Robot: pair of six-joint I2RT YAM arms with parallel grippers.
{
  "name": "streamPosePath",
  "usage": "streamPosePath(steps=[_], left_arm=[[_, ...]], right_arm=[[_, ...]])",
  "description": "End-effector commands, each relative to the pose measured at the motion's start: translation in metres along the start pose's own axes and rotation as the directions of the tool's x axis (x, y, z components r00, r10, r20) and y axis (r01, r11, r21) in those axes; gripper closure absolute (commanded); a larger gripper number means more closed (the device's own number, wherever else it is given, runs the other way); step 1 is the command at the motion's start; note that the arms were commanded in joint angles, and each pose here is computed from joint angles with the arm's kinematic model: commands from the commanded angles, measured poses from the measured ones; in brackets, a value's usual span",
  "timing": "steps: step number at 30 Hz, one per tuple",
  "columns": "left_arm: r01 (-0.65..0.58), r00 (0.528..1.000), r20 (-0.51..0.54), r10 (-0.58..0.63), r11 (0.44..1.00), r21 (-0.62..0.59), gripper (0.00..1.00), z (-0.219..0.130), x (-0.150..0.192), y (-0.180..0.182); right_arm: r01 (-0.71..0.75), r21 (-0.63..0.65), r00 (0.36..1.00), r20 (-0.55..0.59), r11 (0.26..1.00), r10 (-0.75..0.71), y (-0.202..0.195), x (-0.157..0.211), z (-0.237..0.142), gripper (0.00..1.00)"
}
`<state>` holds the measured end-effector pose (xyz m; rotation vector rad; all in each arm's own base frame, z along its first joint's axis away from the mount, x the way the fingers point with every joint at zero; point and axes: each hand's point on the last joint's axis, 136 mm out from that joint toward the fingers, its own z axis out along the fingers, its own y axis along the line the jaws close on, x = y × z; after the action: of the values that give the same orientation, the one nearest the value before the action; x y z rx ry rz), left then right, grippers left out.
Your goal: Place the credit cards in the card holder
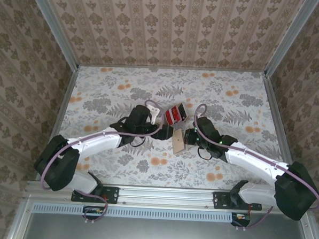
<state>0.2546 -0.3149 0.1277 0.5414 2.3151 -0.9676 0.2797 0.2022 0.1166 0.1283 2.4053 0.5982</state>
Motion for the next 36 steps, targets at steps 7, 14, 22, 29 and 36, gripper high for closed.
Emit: streamPosePath(steps=[7, 14, 22, 29, 36], left_arm=[[0.076, 0.994, -0.083, -0.077, 0.997, -0.021, 0.06, 0.017, 0.015, 0.004], [0.109, 0.987, -0.122, -0.109, 0.994, -0.001, 0.07, 0.03, 0.023, 0.003], [0.124, 0.988, -0.096, -0.121, 0.992, 0.02, 0.13, 0.035, 0.011, -0.002], [0.11, 0.988, -0.113, -0.106, 0.993, 0.033, 0.13, 0.04, 0.01, -0.008], [0.122, 0.983, -0.137, -0.118, 0.992, 0.023, 0.19, 0.047, 0.019, -0.003]], right_arm=[[-0.044, -0.053, 0.998, 0.052, 0.998, 0.047, 0.001, -0.004, -0.016, 0.94], [-0.051, -0.096, 0.999, -0.016, 0.994, 0.05, 0.009, 0.01, -0.004, 0.94], [-0.055, -0.109, 0.998, -0.016, 0.993, 0.054, 0.012, 0.008, -0.005, 0.93], [-0.058, -0.126, 0.998, -0.007, 0.99, 0.058, 0.017, 0.005, -0.008, 0.93], [-0.061, -0.142, 0.998, 0.014, 0.988, 0.063, 0.02, -0.001, -0.014, 0.93]])
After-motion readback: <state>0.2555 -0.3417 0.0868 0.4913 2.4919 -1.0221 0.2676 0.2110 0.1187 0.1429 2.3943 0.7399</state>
